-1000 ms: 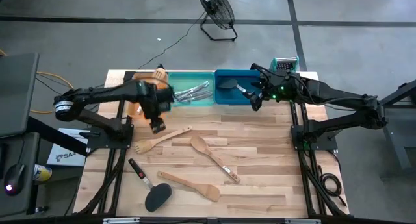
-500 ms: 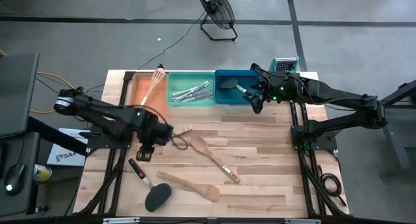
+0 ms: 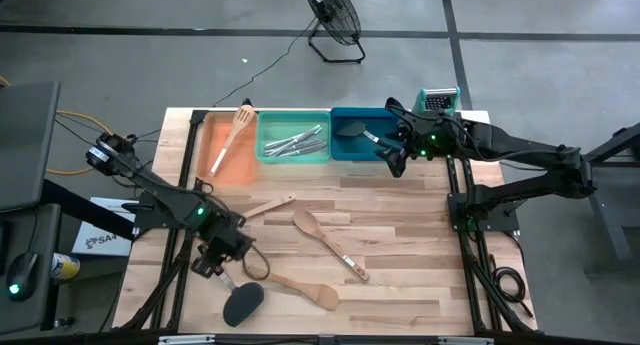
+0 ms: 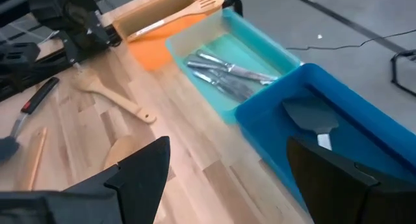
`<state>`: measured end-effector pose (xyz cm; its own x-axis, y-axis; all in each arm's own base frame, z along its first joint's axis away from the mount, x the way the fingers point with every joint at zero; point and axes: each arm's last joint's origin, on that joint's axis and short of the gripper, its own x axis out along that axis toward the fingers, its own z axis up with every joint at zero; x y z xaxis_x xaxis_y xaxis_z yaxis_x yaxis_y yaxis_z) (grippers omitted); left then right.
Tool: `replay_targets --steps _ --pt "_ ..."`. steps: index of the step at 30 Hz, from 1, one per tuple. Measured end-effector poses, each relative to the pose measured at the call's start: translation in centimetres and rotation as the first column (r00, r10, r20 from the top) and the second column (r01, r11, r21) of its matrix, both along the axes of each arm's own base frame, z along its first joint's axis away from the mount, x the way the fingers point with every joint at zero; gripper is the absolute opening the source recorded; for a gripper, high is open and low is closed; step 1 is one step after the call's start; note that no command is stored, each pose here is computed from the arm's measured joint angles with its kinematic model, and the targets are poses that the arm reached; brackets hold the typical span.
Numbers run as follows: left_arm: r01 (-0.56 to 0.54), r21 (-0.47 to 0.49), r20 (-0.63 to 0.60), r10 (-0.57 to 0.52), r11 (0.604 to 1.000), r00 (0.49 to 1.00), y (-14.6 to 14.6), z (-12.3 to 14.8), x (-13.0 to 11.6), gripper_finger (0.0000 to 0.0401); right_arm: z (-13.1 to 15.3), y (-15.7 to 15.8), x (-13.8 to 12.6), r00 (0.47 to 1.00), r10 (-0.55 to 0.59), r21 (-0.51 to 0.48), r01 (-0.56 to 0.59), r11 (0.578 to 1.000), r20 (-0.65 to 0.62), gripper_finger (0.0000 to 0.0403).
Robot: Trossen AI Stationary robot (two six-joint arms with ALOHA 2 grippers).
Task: Pick & Place Kitchen Items
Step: Put the black spatula into the blue bin
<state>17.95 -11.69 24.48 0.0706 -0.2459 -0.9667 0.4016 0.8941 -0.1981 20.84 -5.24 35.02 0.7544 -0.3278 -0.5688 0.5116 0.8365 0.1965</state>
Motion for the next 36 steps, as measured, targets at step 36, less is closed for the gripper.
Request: replay_targets --steps 36 --pt "0.187 0.178 -0.094 -0.172 0.966 0.981 -2.2 -10.9 -6.2 0.0202 -2.2 12.6 -0.3 0.989 0.12 0.277 -0.093 0.956 -0.081 0.03"
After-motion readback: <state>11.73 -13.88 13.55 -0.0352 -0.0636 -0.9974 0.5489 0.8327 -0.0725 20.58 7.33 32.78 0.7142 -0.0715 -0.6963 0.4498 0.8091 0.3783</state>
